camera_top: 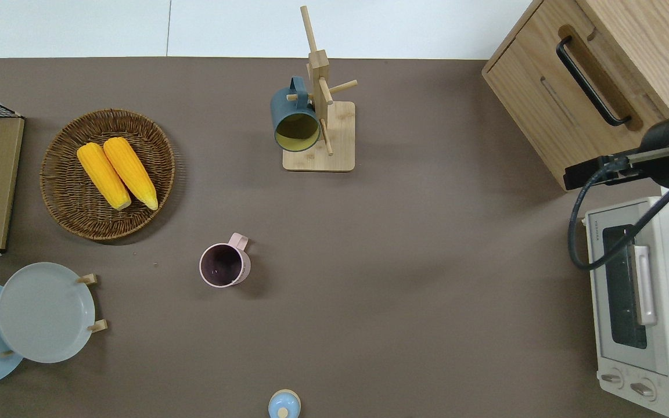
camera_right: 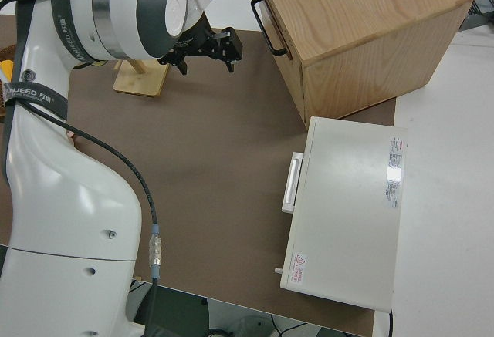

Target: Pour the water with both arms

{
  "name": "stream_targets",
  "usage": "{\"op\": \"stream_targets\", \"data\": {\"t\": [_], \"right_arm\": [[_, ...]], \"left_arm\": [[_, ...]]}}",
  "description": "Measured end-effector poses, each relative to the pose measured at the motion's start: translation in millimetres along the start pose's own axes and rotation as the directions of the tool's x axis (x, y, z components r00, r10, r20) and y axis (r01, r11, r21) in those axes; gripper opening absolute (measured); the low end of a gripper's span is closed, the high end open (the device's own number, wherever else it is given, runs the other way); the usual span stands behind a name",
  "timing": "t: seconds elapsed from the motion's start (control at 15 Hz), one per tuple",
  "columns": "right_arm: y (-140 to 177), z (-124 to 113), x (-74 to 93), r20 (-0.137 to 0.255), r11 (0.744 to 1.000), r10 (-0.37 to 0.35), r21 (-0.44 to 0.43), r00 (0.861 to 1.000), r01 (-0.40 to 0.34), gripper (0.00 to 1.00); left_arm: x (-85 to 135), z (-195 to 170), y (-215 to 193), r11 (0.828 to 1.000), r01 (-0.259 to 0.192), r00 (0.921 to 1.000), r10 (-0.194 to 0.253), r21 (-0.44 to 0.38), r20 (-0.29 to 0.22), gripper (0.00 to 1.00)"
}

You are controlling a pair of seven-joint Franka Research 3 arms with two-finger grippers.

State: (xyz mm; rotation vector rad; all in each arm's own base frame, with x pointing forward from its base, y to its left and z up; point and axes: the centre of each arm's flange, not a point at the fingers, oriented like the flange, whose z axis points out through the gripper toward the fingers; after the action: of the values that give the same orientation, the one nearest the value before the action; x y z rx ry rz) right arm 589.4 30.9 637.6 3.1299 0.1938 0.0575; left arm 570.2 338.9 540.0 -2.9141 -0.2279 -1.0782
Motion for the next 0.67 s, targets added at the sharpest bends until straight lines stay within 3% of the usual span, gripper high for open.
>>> {"op": "stream_targets", "data": {"t": [0.47, 0.67], "right_arm": [[0, 0, 0.0, 0.0, 1.0, 0.0, 0.0, 1.0, 0.0, 1.0], [0, 0, 0.0, 0.0, 1.0, 0.0, 0.0, 1.0, 0.0, 1.0]], "left_arm": [[-11, 27, -7, 0.999, -0.03, 0.9987, 0.028, -0.042, -0.043, 0.65], [-15, 34, -10, 0.998, -0.03, 0.9989, 0.028, -0.048, -0.037, 0.65]]}}
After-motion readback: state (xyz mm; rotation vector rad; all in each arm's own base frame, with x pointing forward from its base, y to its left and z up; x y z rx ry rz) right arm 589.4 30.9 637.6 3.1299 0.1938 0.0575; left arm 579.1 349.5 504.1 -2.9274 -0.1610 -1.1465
